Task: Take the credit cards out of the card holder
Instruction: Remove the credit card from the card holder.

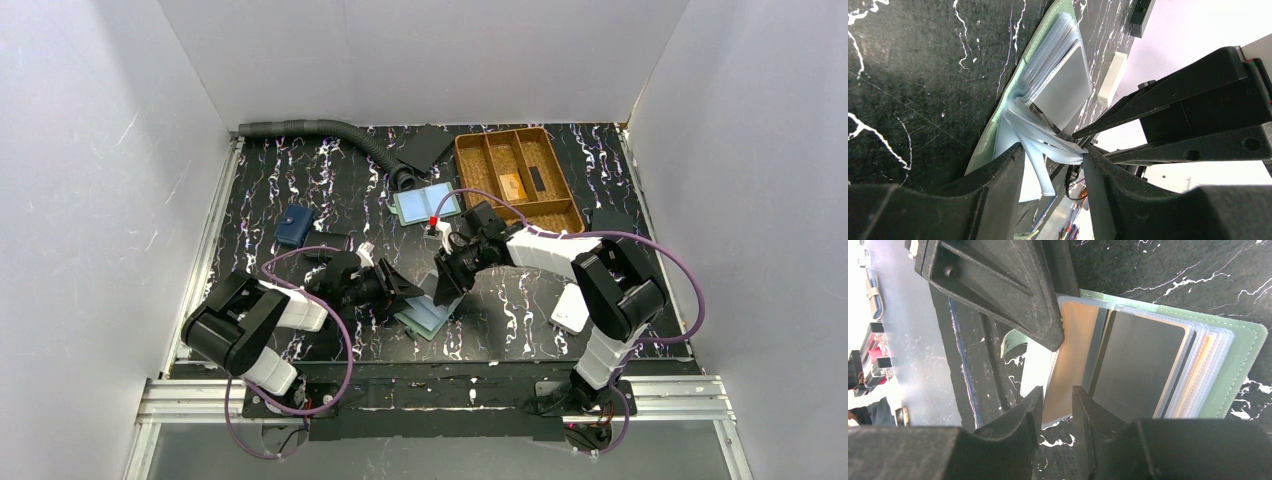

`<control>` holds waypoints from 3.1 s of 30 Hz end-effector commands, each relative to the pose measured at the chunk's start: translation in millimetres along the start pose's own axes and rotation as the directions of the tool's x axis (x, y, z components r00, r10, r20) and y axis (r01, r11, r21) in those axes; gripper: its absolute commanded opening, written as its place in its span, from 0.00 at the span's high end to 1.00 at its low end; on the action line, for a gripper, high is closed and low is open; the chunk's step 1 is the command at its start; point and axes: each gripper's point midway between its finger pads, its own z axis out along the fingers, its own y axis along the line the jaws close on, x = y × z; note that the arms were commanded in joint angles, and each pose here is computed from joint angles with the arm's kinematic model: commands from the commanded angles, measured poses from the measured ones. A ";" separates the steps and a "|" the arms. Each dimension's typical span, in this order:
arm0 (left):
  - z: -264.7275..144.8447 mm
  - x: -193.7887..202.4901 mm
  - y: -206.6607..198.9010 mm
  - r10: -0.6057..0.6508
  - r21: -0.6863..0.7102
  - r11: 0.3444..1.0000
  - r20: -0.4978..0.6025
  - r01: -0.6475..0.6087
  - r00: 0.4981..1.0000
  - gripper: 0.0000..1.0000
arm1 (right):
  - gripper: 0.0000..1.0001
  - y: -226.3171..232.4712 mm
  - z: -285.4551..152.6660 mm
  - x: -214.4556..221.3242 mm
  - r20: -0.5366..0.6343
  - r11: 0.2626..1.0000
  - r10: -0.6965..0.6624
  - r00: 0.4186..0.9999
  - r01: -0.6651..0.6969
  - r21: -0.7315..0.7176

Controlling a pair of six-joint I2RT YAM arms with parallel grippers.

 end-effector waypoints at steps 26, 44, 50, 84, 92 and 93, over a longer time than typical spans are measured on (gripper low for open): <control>-0.4 4.1 24.1 -0.047 -0.070 0.996 -0.016 0.046 0.999 0.56 | 0.60 3.3 -28.0 -17.7 0.015 0.977 -0.202 0.979 0.201 0.071; -1.4 4.6 20.6 -0.052 -0.059 0.997 -0.017 0.051 0.998 0.55 | 0.54 17.6 -20.9 -15.1 0.004 0.972 -0.233 0.973 0.233 0.025; -1.3 4.5 20.9 -0.054 -0.060 0.997 -0.017 0.052 0.998 0.55 | 0.54 22.3 -21.2 -16.4 0.013 0.972 -0.237 0.971 0.237 0.006; -5.1 3.8 5.0 -0.018 -0.008 1.000 -0.019 0.018 1.000 0.43 | 0.93 -4.6 -4.6 -9.4 -0.101 0.928 -0.283 0.954 0.299 0.220; -22.1 3.8 -10.0 0.134 0.062 0.989 0.037 -0.136 0.990 0.36 | 0.99 -4.0 -7.3 -22.4 0.016 0.964 -0.184 0.983 0.177 0.197; -25.0 2.6 -12.2 0.152 0.070 0.985 0.054 -0.155 0.987 0.34 | 0.99 -4.6 -7.6 -22.1 0.021 0.967 -0.176 0.984 0.168 0.191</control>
